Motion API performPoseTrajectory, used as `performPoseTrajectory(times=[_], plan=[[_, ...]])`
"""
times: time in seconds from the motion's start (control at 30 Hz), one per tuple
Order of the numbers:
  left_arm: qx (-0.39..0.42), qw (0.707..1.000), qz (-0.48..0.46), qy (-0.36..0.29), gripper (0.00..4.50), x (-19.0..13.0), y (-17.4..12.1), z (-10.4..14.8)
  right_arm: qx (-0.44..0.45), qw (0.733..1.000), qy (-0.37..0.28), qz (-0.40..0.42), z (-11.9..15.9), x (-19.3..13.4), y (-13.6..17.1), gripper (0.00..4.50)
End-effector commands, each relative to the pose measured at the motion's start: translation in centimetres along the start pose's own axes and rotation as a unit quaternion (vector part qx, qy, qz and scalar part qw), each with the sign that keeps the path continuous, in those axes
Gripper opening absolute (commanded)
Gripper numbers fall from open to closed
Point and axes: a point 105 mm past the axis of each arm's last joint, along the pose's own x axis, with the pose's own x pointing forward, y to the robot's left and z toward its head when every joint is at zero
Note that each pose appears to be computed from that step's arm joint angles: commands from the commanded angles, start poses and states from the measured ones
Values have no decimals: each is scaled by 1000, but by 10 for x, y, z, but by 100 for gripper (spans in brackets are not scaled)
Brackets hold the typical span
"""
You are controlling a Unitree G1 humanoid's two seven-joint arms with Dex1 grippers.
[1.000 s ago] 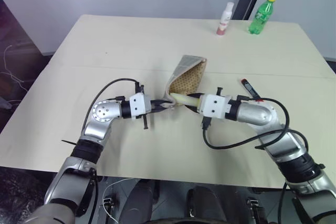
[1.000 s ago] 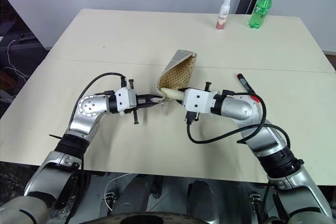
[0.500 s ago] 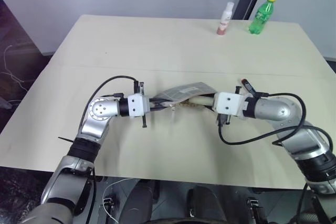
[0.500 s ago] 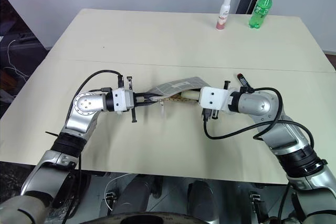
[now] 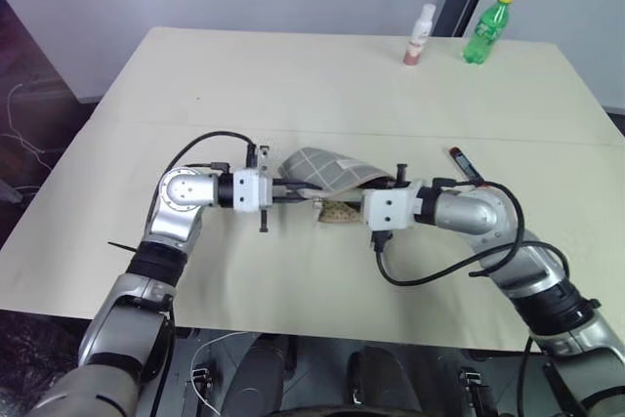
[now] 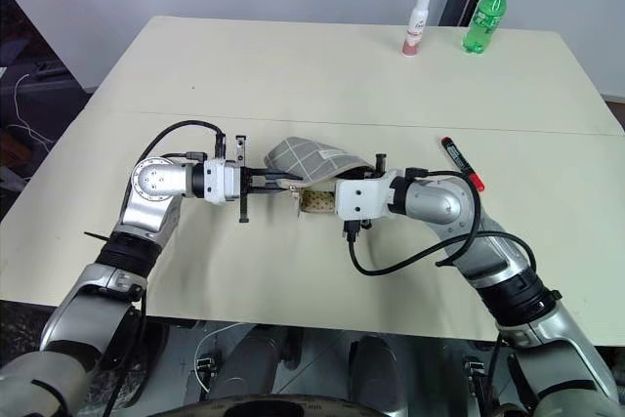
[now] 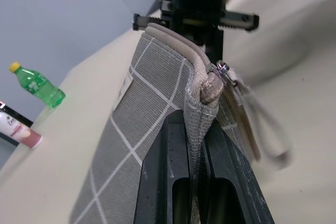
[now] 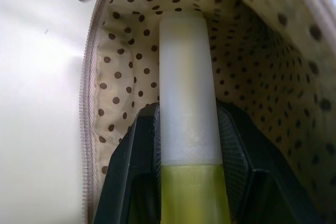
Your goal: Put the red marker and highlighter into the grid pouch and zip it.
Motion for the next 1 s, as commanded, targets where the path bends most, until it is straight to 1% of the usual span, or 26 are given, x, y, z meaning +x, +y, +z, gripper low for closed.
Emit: performPoseTrajectory(times=[0.03, 0.1, 0.13, 0.2, 0.27, 0.5, 0.6, 0.67, 0.73, 0.8, 0.87, 0.93, 1.0], plan=[[8, 1000, 7, -6, 0, -5, 3, 1, -6, 999, -19, -30, 8, -4, -10, 90], [-1, 1000, 15, 2, 0, -10, 2, -5, 16, 999, -22, -31, 8, -7, -13, 196], [-3, 1000, 18, 4, 0, -11, 2, -6, 20, 999, -23, -30, 8, -8, -13, 234], [-6, 1000, 26, 12, 0, -16, 2, -10, 18, 999, -14, -35, 6, -13, -14, 335], [-9, 999, 34, 20, 0, -20, 3, -14, 21, 999, -12, -38, 5, -17, -16, 445], [-14, 999, 39, 27, 0, -23, 2, -18, 32, 999, -8, -37, 5, -30, -19, 445], [-15, 999, 43, 30, 0, -24, 2, -20, 68, 996, -27, -47, 10, -40, -23, 445], [-16, 998, 48, 34, 0, -24, 0, -22, 151, 982, -74, -89, 20, -55, -33, 445], [-13, 998, 58, 33, 0, -23, -1, -22, 209, 967, -98, -110, 22, -69, -33, 445], [-5, 996, 81, 28, 0, -23, 3, -21, 253, 950, -97, -155, 16, -84, -36, 445], [1, 995, 100, 28, 0, -25, 6, -20, 305, 921, -93, -225, 8, -101, -39, 445], [0, 993, 110, 32, 0, -27, 5, -22, 346, 895, -77, -270, 1, -112, -28, 445], [-3, 993, 113, 35, 0, -27, 3, -23, 367, 878, -55, -302, -6, -120, -13, 445]])
